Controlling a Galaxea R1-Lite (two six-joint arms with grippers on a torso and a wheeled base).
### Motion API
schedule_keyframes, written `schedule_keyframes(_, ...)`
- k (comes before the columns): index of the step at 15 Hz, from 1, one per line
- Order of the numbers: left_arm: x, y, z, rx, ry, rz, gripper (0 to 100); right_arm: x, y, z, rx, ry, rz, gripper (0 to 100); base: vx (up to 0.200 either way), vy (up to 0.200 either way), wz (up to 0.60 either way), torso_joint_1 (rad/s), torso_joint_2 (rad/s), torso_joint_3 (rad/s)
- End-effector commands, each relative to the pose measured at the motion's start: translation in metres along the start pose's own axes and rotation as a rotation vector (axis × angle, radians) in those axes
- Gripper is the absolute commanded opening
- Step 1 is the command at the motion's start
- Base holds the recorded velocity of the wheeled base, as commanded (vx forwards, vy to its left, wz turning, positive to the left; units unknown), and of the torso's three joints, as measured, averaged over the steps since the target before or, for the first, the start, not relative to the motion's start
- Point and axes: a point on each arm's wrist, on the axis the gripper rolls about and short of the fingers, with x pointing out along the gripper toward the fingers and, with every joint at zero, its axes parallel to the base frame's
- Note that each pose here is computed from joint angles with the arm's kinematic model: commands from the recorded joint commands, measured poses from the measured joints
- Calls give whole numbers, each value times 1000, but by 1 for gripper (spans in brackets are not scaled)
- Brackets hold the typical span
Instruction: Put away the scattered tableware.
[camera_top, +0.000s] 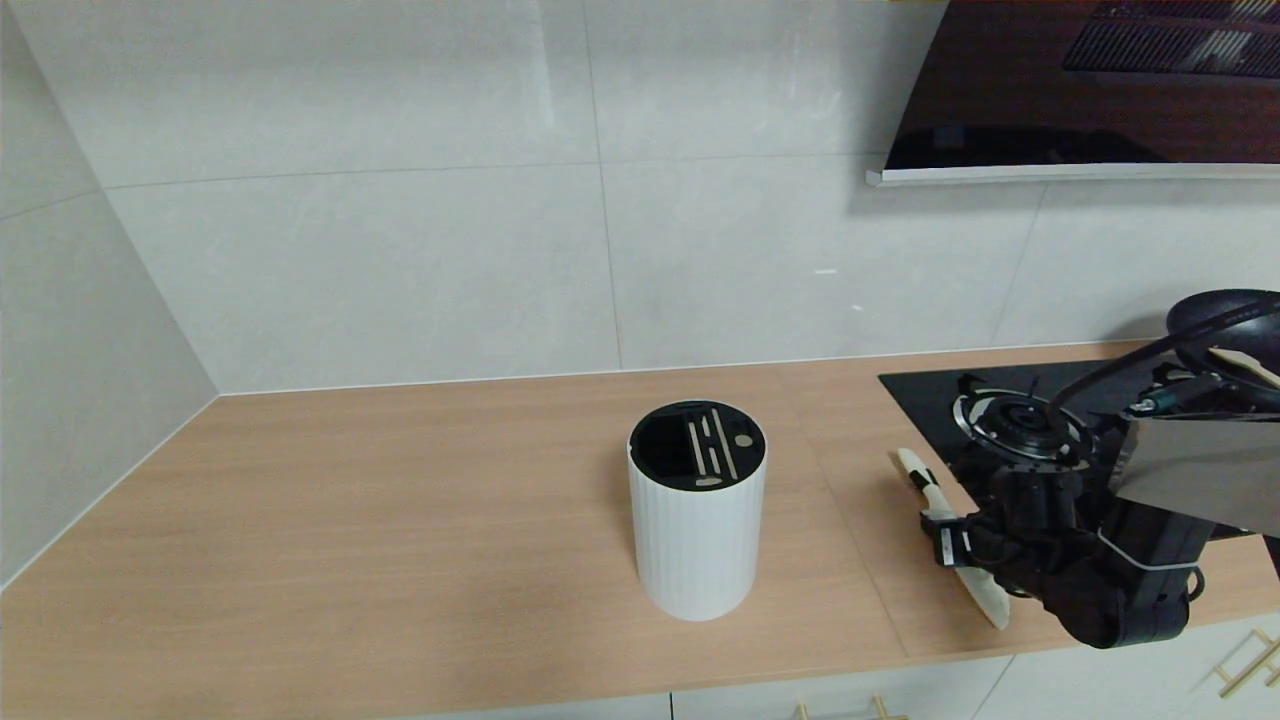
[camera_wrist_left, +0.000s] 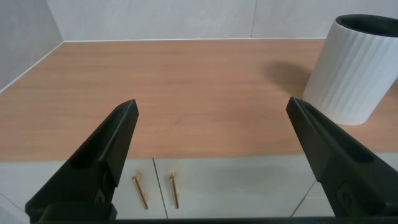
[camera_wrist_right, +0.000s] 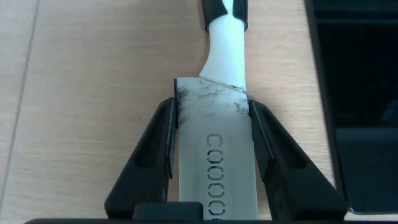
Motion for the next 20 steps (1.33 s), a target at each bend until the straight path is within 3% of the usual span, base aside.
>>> schedule_keyframes(1,0,0,0,1,-1,1,100,-13,1,14,0,-49,5,0,0,0,0,0,0,0)
schedule_keyframes(6,0,0,0,1,-1,1,100,-69,12,63,-11,-195,42,0,0,0,0,0,0,0)
schedule_keyframes(9,0,0,0,2,-1,-1,100,-94,24,76,-24,-247,81,0,0,0,0,0,0,0)
schedule_keyframes(13,0,0,0,4,2,-1,100,-138,66,91,-60,-326,146,0,0,0,0,0,0,0)
schedule_keyframes(15,0,0,-1,19,4,1,100,-148,71,106,-64,-345,167,0,0,0,0,0,0,0)
schedule_keyframes(20,0,0,-1,21,4,-2,100,-172,93,135,-72,-422,243,0,0,0,0,0,0,0)
